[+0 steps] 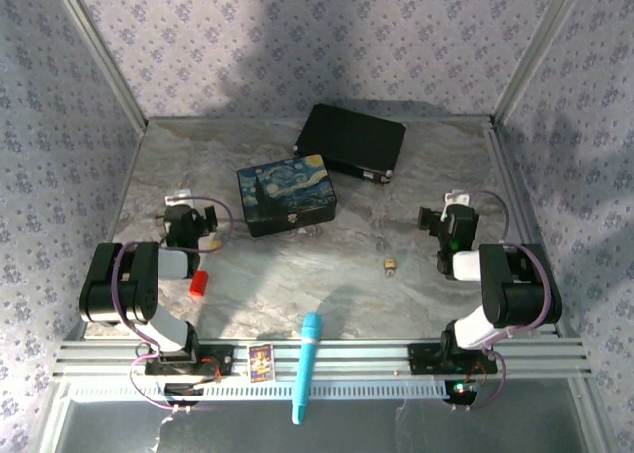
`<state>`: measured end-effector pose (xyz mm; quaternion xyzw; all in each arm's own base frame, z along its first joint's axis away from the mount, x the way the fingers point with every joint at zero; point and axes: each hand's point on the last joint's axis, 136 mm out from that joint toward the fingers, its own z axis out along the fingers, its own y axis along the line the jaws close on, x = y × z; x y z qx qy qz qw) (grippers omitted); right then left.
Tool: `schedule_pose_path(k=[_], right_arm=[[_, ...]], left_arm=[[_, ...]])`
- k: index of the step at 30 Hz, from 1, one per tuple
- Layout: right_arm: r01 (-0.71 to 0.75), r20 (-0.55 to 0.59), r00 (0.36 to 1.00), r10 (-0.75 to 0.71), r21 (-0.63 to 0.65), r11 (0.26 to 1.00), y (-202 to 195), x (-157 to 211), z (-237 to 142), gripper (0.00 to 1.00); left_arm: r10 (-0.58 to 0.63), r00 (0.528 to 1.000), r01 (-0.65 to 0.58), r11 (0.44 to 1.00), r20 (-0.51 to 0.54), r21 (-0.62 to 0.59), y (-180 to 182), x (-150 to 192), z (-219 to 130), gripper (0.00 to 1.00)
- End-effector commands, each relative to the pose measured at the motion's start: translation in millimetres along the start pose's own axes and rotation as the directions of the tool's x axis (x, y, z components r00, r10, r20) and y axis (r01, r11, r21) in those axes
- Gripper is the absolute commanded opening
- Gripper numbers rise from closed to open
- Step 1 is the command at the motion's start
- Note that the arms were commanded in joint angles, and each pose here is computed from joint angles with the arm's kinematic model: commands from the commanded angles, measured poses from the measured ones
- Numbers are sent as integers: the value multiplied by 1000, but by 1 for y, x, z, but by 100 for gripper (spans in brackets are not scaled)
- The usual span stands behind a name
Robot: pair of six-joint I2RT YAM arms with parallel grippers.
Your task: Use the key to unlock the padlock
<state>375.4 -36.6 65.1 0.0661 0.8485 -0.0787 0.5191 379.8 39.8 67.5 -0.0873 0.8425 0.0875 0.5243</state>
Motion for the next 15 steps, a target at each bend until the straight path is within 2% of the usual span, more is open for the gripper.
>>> schedule_pose_path(k=[1, 15], right_arm=[[14, 72, 997, -13, -17, 1000, 3, -22, 1, 99], [22, 69, 997, -21, -19, 1000, 5, -22, 1, 99]], left_arm=[[-9, 998, 3, 996, 70, 90, -15, -25, 0, 100], [-7, 997, 0, 996, 75, 88, -16, -26, 0, 100]])
